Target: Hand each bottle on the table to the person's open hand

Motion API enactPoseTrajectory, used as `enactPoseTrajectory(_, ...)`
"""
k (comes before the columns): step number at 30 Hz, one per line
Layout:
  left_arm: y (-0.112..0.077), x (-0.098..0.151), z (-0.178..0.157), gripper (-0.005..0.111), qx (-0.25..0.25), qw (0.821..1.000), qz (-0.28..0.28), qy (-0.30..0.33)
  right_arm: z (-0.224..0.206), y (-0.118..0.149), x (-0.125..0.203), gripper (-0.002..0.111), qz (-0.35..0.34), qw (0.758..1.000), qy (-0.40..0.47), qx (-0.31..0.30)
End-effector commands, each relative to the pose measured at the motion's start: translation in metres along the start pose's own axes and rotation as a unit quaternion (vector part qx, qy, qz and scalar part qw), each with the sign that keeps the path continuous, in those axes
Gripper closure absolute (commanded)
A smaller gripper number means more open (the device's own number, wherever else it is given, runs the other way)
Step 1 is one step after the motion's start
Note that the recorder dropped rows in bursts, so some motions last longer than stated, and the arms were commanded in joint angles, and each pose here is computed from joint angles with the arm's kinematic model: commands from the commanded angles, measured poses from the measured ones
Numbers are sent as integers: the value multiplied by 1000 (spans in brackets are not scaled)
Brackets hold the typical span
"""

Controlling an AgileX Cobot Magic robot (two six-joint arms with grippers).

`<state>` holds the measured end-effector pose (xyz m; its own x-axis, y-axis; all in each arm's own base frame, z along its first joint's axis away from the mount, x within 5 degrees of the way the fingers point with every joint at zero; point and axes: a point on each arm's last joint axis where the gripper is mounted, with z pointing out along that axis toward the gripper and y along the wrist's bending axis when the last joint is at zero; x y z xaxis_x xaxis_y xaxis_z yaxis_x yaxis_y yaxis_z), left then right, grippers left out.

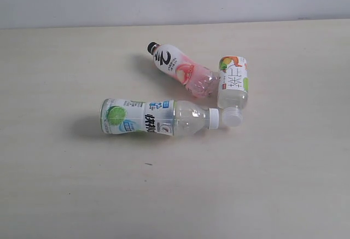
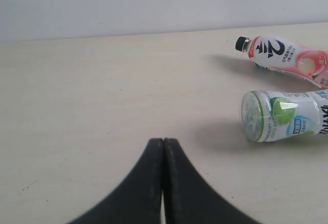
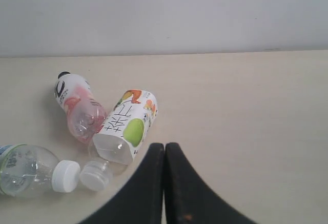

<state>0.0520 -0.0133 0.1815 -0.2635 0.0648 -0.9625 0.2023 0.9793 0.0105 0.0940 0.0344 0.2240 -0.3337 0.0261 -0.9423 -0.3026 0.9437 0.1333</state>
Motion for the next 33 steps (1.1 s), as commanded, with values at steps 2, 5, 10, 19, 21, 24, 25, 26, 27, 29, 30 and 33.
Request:
enactPoseTrajectory(2,-1,0,0,107,3,1000,-6,-4,0,-3,0,108,-21,1000,-10,17)
enactPoseTrajectory(5,-1,0,0,107,3,1000,-6,-4,0,-3,0,108,-19,1000,-10,17)
enactPoseTrajectory(10,-1,0,0,107,3,1000,-6,-4,-9,-4,1,108,-13,1000,-13,20)
enactPoseTrajectory(19,-1,0,0,107,3,1000,-6,-4,-27,-5,5,108,-5,999,-28,21)
enactPoseTrajectory(21,-1,0,0,107,3,1000,-6,-4,-28,-5,8,108,-5,1000,-15,24)
enactPoseTrajectory(24,-1,0,0,107,3,1000,-6,-4,-28,-6,12,108,-1,1000,4,28)
enactPoseTrajectory(25,-1,0,0,107,3,1000,-6,-4,-28,-6,12,108,4,1000,5,27)
enactPoseTrajectory(26,-1,0,0,107,3,1000,-6,-4,-28,-6,12,108,4,1000,5,27)
enactPoseTrajectory(27,-1,0,0,107,3,1000,-6,-4,-28,-6,12,108,4,1000,4,27)
enactPoseTrajectory(29,-1,0,0,107,3,1000,-6,-4,-28,-6,12,108,4,1000,3,27)
enactPoseTrajectory(30,-1,0,0,107,3,1000,-6,-4,-28,-6,12,108,4,1000,3,27)
enactPoseTrajectory(33,-1,0,0,107,3,1000,-6,-4,-28,-6,12,108,4,1000,3,27)
